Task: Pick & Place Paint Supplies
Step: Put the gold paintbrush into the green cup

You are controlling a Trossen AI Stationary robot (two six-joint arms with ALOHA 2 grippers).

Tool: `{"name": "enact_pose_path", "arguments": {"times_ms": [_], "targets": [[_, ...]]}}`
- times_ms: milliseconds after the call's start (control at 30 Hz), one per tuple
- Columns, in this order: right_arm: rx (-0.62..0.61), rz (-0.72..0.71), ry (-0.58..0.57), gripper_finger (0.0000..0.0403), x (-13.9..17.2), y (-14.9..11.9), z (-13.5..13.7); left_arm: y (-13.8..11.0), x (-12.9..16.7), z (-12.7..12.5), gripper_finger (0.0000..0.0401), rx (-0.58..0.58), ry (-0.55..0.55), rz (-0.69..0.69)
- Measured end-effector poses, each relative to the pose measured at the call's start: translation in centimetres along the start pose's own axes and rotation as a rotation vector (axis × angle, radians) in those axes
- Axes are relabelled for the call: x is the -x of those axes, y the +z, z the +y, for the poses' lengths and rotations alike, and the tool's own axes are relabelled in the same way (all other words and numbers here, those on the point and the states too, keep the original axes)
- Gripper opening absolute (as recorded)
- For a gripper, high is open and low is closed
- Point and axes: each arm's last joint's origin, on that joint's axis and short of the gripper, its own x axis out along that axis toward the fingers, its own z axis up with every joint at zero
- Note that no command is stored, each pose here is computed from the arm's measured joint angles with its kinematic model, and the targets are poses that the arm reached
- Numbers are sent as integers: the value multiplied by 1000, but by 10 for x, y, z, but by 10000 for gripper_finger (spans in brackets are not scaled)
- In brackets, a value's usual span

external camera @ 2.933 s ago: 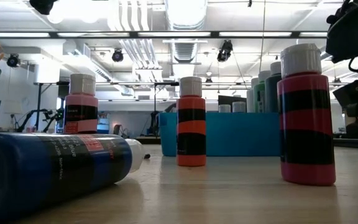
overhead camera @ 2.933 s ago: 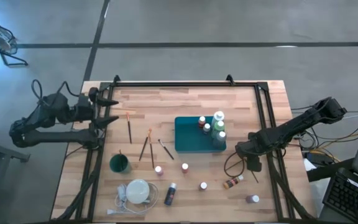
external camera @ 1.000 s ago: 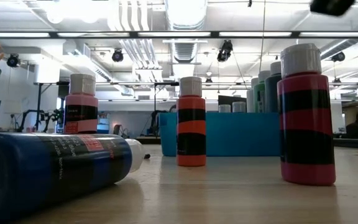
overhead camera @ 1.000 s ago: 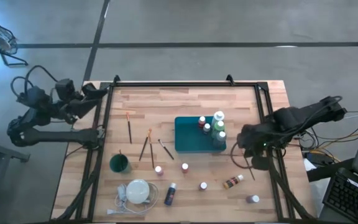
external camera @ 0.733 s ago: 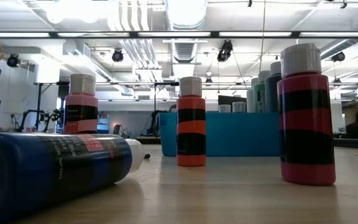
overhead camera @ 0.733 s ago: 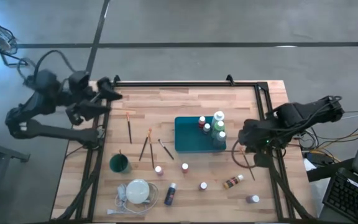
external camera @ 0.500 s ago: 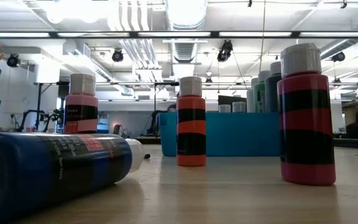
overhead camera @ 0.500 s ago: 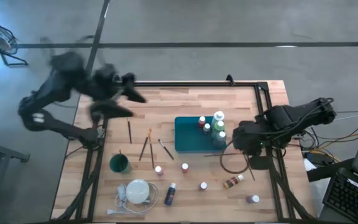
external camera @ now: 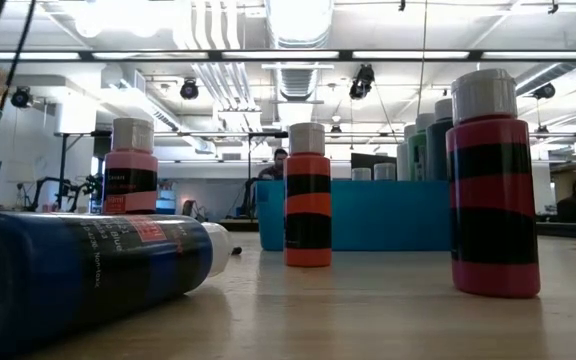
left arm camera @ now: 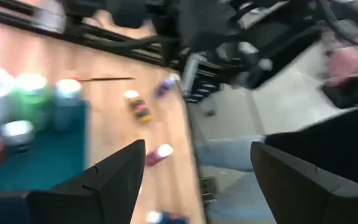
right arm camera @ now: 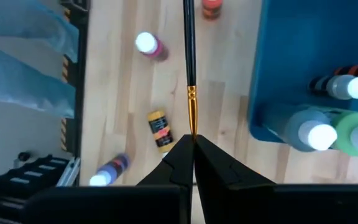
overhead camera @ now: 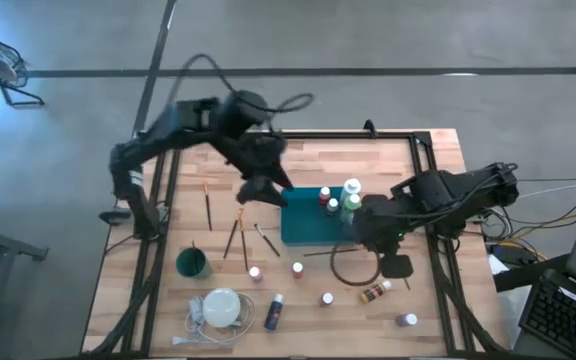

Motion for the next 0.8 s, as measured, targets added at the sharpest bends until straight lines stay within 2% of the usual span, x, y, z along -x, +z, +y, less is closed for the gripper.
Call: {"name": "enact_pose_path", "arguments": {"times_ms": [100,200,433,567,800], "targets": [[-4,15,-27,8,-7,5,-2,1,-12,6,295,30,-62,23],[-10,30,-49,8,-14,9,-4,-2,-25,14,295,42,-59,67],[-4,35,-193,8,-27,19,-10,-2,-45,25,295,55,-81,112],[35,41,-280,8,-34,24,-12,-2,-59,33,295,118,-140,154],[126,-23,-435,8,-32,30,-14,-1,-75,49,295,222,-150,181]]}}
